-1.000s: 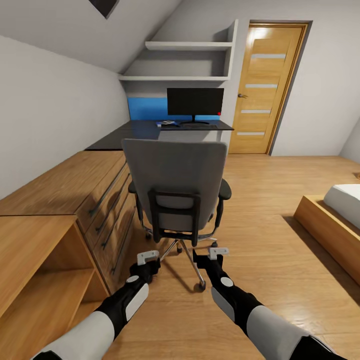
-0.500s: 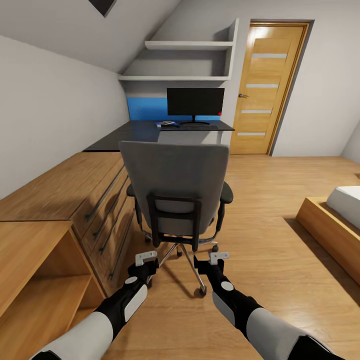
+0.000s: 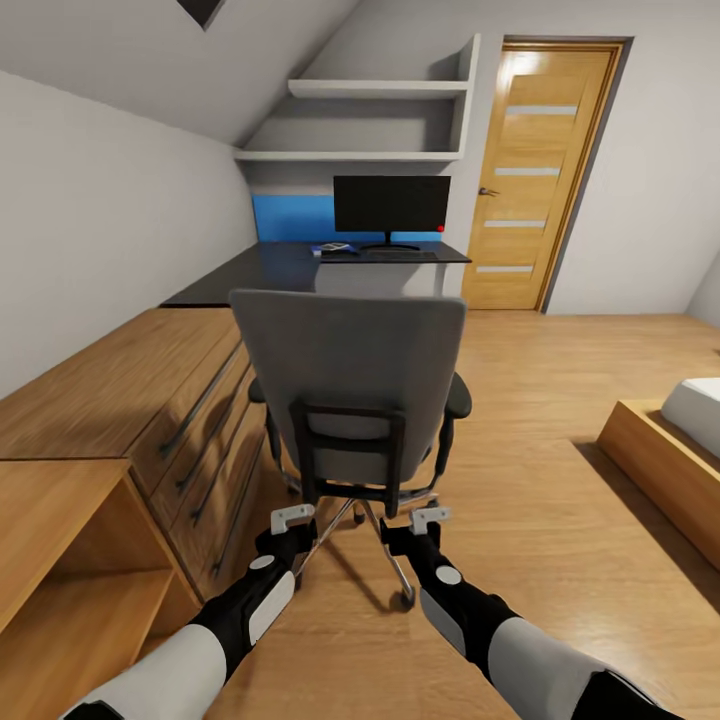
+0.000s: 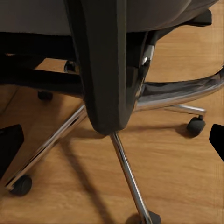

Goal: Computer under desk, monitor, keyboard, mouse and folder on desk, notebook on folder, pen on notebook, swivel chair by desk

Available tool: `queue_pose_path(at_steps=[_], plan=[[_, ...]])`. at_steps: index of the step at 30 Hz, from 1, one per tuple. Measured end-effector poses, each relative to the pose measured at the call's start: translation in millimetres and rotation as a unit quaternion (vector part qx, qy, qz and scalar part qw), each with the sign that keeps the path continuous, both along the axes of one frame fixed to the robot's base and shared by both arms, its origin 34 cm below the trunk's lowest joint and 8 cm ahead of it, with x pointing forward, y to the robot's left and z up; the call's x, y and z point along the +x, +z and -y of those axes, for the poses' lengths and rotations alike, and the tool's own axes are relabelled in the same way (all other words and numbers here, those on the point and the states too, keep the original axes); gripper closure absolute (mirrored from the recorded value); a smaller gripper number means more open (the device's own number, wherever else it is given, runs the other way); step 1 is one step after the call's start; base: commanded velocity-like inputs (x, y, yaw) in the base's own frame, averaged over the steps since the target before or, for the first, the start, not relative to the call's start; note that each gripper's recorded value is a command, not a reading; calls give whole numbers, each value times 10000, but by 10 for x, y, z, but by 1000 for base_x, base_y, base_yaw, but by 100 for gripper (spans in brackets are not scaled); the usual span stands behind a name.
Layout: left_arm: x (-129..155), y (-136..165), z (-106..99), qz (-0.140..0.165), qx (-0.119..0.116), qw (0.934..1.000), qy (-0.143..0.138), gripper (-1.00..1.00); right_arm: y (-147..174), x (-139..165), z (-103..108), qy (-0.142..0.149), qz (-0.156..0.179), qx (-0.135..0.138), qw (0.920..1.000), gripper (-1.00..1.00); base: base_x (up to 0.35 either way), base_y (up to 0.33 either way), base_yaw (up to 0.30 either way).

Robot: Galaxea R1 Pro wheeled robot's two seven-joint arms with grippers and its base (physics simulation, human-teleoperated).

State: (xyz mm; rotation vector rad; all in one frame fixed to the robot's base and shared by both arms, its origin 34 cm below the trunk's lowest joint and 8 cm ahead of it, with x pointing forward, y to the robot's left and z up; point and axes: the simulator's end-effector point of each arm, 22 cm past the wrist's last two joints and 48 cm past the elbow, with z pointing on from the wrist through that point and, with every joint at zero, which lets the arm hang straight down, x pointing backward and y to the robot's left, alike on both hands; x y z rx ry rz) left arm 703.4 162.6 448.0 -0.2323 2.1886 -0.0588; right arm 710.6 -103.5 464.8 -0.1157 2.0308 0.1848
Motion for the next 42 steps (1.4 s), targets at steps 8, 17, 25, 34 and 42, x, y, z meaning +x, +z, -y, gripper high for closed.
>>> queue_pose_path(at_steps=[8,17,25,34,42], plan=[[-3,-7,1,-7,4,10000,-3,-100,-49,-31,-9,10,-72,-30,10000,-100,111,0,0],[-4,-4,10,-6,-1,10000,-7,-100,-51,-34,-10,25,-69,-46,10000,-100,149,-53,0],[-4,-5,11,-3,-1,10000,-14,-100,-36,-27,-18,34,-41,-38,10000,-100,122,-77,0],[0,3,2,6,8,10000,-5,-100,-25,-21,-11,17,-26,-29,10000,-100,12,-8,-30],[7,33,4,31,8,10000,-8,-100,4,-16,-12,20,-2,-32,10000,-100,58,0,-96]])
